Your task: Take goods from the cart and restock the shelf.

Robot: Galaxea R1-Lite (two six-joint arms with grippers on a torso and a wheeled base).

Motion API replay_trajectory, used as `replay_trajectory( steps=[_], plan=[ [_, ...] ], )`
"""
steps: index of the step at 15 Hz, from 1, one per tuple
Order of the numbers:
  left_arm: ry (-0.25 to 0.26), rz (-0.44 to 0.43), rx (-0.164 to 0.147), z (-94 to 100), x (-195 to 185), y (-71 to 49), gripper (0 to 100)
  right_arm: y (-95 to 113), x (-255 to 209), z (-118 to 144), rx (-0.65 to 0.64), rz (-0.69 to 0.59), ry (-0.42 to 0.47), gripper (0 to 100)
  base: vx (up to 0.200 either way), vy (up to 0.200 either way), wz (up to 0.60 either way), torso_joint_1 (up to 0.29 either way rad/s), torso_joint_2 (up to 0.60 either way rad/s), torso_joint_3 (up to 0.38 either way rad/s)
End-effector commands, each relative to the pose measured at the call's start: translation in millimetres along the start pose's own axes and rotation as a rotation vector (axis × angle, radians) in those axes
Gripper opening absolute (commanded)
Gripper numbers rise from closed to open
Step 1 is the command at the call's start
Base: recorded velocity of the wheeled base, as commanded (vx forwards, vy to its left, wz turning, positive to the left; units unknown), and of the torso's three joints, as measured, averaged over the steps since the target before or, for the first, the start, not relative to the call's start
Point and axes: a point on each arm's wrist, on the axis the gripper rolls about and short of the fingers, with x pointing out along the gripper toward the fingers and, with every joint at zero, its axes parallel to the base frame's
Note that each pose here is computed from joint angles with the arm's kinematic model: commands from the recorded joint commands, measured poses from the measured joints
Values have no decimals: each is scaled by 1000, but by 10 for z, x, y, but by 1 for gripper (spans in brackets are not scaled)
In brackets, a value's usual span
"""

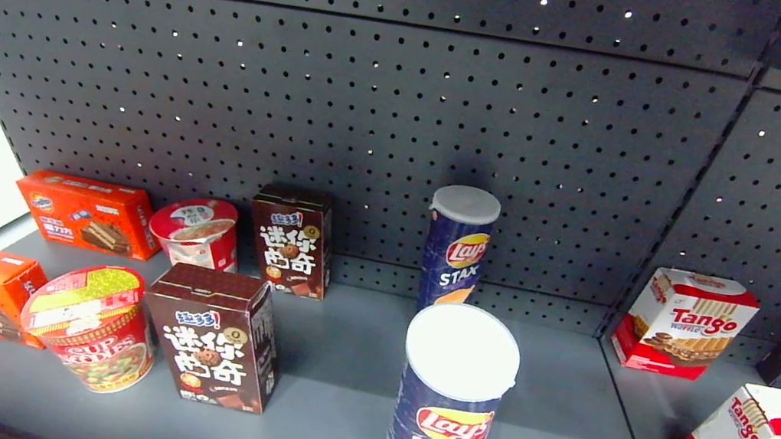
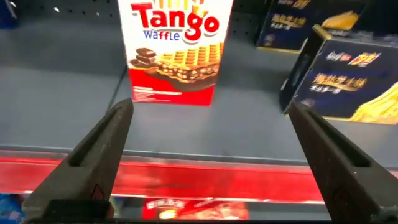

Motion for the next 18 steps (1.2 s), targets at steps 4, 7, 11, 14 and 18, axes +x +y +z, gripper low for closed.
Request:
replay_trajectory(
  steps=[4,7,11,14,18],
  plan=[
    [6,162,2,3,-15,40,100,-24,5,-14,80,-110,24,100,0,0,0,0,0,0],
    [14,251,62,12,-21,61,100,3,-1,-80,94,35,88,100,0,0,0,0,0,0],
    [58,392,253,38,-41,95,100,-2,1,-80,133,13,83,100,0,0,0,0,0,0],
    [-25,-27,259,42,1,68,100,-2,2,-80,133,12,84,100,0,0,0,0,0,0],
    [-63,-375,158,30,48,94,100,-2,2,-80,131,13,84,100,0,0,0,0,0,0]
  ],
)
